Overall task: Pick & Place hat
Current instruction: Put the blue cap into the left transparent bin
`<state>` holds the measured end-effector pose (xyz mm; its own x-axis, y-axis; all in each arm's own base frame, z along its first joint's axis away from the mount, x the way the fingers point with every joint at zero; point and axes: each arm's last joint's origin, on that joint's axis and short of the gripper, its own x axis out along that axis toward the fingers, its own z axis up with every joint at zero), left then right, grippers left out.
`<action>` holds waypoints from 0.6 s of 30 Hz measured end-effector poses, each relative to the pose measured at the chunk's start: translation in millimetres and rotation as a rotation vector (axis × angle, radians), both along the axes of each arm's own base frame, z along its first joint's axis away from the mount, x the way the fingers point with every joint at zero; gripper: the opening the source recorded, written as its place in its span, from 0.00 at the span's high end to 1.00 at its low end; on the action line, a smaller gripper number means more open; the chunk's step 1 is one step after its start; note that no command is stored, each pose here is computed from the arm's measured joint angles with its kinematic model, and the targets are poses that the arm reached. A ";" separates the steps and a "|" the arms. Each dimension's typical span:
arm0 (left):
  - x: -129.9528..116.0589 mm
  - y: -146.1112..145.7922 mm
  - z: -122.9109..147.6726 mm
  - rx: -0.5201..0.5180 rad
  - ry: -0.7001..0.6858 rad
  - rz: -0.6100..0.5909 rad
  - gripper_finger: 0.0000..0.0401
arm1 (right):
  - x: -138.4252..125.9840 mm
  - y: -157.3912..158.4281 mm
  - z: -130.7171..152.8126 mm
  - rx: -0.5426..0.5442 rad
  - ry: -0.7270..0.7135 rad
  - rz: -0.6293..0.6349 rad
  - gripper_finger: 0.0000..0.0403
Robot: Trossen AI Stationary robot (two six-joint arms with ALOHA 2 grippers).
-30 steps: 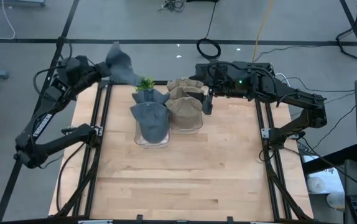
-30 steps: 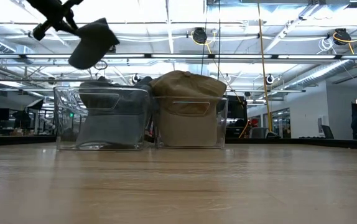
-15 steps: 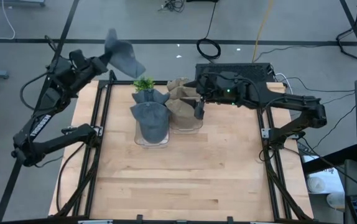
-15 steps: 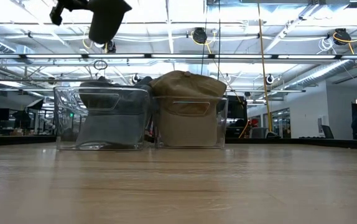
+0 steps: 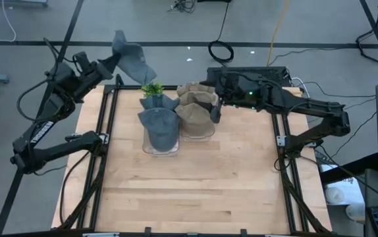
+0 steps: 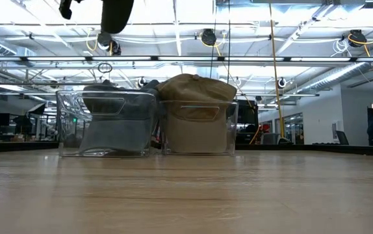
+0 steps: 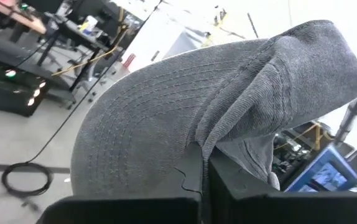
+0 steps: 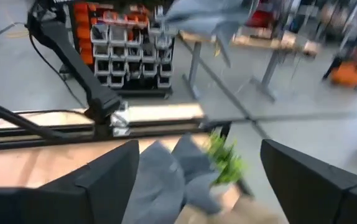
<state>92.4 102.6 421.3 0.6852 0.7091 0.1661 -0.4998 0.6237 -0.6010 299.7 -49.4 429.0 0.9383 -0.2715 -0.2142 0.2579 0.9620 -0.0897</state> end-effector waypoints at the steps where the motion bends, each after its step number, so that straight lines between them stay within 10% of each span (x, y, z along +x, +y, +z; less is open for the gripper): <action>1: 0.6 -0.7 1.1 0.010 -0.007 -0.006 1.00 | -2.2 0.4 3.4 -0.035 -0.012 0.007 0.19; 6: 3.8 -6.6 10.3 0.101 -0.055 -0.045 1.00 | -10.9 2.3 21.1 -0.129 -0.117 0.015 0.16; 18: 43.7 -7.2 13.4 0.203 -0.077 -0.175 1.00 | -20.6 -10.8 38.2 0.140 -0.342 -0.065 0.17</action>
